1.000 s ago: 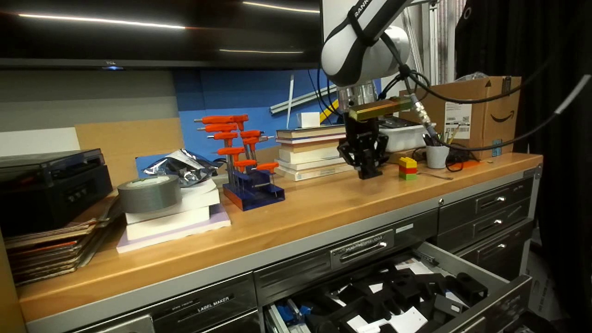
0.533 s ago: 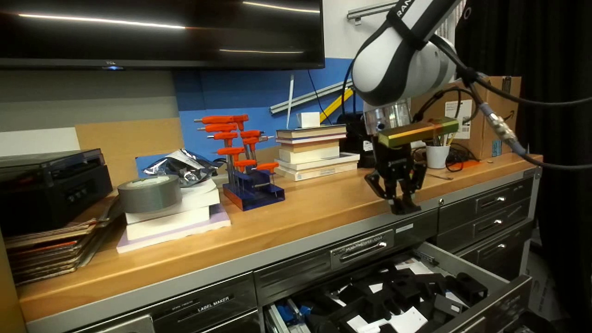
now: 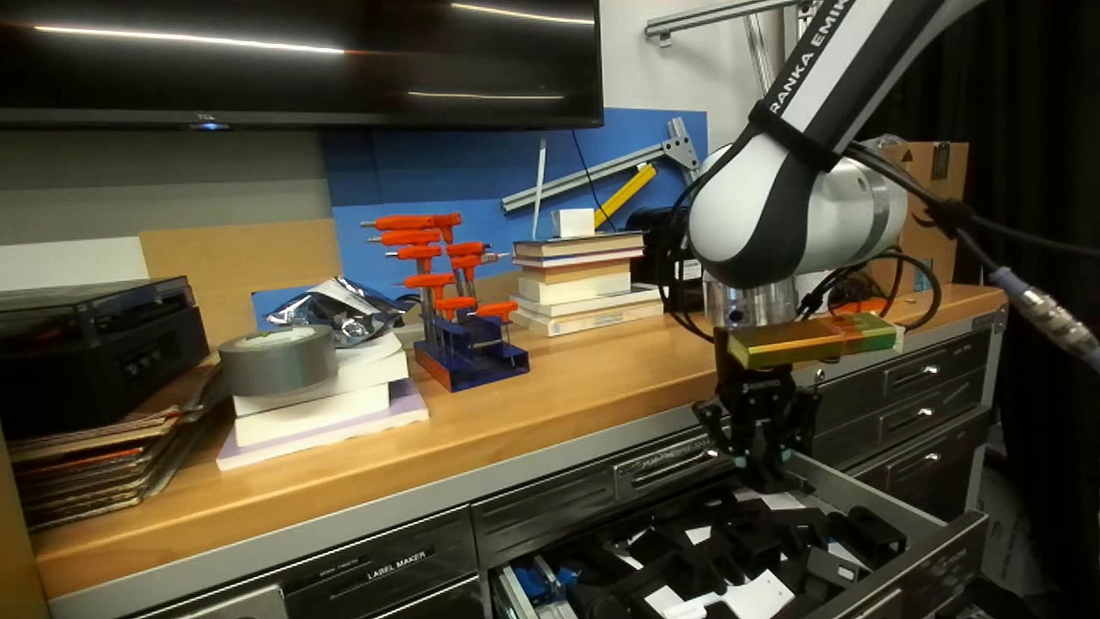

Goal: Put the black objects into the drawer then close the drawer.

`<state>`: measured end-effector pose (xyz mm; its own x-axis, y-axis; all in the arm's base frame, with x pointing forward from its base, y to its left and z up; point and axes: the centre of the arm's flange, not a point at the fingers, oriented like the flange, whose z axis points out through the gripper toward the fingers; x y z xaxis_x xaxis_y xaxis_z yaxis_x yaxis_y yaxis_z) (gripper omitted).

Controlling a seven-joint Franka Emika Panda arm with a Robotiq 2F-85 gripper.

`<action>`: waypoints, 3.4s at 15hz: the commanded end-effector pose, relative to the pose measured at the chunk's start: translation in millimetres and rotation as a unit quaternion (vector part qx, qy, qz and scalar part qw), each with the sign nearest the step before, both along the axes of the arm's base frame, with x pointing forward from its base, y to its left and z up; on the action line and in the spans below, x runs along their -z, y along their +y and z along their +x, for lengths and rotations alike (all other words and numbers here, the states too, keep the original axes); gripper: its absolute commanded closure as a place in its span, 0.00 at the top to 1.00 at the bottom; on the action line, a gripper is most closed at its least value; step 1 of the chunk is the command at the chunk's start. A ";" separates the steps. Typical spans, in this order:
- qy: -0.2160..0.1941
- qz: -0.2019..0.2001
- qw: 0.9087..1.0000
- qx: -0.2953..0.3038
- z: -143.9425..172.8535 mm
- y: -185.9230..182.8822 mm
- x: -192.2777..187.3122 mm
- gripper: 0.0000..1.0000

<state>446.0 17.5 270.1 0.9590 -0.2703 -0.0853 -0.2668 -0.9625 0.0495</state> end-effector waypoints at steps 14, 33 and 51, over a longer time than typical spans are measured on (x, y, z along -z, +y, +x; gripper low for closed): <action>-0.045 0.074 0.996 0.019 -18.5 86.7 77.2 0.22; -0.016 0.066 0.997 0.041 -34.3 24.1 132.6 0.55; 0.047 -0.091 0.969 0.223 -46.2 15.4 69.9 1.00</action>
